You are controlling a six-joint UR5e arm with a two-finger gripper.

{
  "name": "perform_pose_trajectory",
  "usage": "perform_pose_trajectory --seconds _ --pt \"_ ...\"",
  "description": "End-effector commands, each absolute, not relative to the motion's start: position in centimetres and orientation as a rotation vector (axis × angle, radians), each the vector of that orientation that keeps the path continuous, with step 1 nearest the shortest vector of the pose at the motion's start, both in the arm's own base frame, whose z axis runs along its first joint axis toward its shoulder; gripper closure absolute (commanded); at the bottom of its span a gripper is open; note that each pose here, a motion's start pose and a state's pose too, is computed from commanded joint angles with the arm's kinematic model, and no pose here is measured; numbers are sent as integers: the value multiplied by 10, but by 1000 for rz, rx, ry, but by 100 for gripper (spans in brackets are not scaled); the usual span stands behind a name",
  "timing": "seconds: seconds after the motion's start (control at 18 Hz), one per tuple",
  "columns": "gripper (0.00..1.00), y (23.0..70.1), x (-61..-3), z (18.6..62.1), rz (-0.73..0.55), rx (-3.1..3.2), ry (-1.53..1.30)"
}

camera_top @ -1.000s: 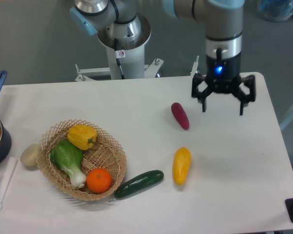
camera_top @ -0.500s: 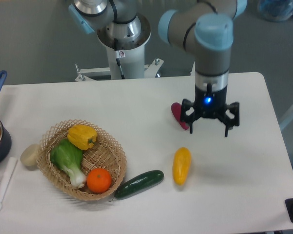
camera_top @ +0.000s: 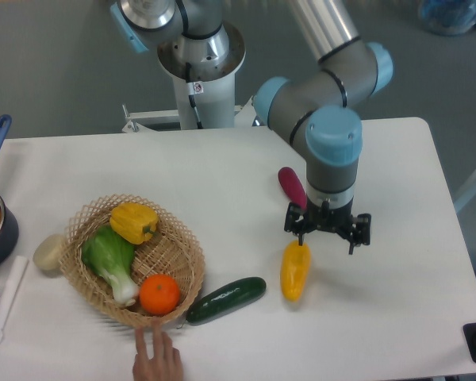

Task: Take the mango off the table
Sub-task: 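Lower the open gripper over the yellow mango, then close the gripper around the yellow mango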

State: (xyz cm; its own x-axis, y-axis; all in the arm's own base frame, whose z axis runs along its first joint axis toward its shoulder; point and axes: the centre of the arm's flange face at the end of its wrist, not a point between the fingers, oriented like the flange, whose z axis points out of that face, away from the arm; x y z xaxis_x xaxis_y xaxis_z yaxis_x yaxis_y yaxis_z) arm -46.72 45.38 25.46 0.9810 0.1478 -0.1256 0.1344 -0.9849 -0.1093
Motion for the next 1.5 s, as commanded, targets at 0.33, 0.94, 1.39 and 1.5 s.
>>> perform_pose_trajectory --seconds 0.33,0.94,1.39,1.5 --pt "0 455 -465 250 181 -3022 -207" --pt "0 461 -438 209 86 -3083 -158" --pt "38 460 -436 208 82 -3086 -118" --pt "51 462 -439 212 91 -3081 -118"
